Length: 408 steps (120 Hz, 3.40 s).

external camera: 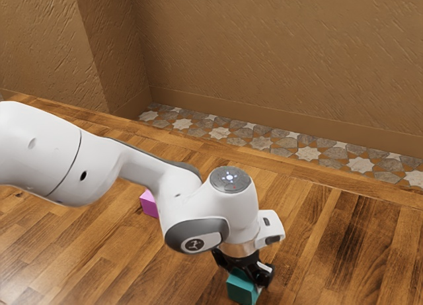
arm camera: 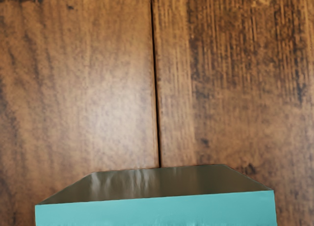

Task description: Pick up the blue block with one arm, and put the blue block on the pink block with one arm

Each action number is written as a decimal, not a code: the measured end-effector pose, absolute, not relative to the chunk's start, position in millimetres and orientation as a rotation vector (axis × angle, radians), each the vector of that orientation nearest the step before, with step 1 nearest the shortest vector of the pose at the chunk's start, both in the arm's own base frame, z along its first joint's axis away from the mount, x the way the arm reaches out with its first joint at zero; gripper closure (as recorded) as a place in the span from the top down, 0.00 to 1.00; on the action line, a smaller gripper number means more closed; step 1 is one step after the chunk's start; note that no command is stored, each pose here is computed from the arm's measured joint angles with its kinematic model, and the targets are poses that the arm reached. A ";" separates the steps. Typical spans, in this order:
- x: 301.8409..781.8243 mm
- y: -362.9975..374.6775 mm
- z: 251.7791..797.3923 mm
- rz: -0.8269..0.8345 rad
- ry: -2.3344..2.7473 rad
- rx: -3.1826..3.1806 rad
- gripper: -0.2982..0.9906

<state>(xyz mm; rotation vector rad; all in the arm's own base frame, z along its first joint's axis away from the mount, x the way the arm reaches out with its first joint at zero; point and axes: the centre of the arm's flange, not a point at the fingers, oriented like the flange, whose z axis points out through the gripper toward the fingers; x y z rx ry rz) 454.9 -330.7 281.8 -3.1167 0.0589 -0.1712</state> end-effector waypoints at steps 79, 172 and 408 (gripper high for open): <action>543.8 -198.7 358.6 -0.246 -0.257 -3.097 0.51; 556.0 -37.8 375.5 -0.036 -0.113 -3.104 0.52; 550.2 60.2 667.7 -0.345 0.110 -3.187 0.75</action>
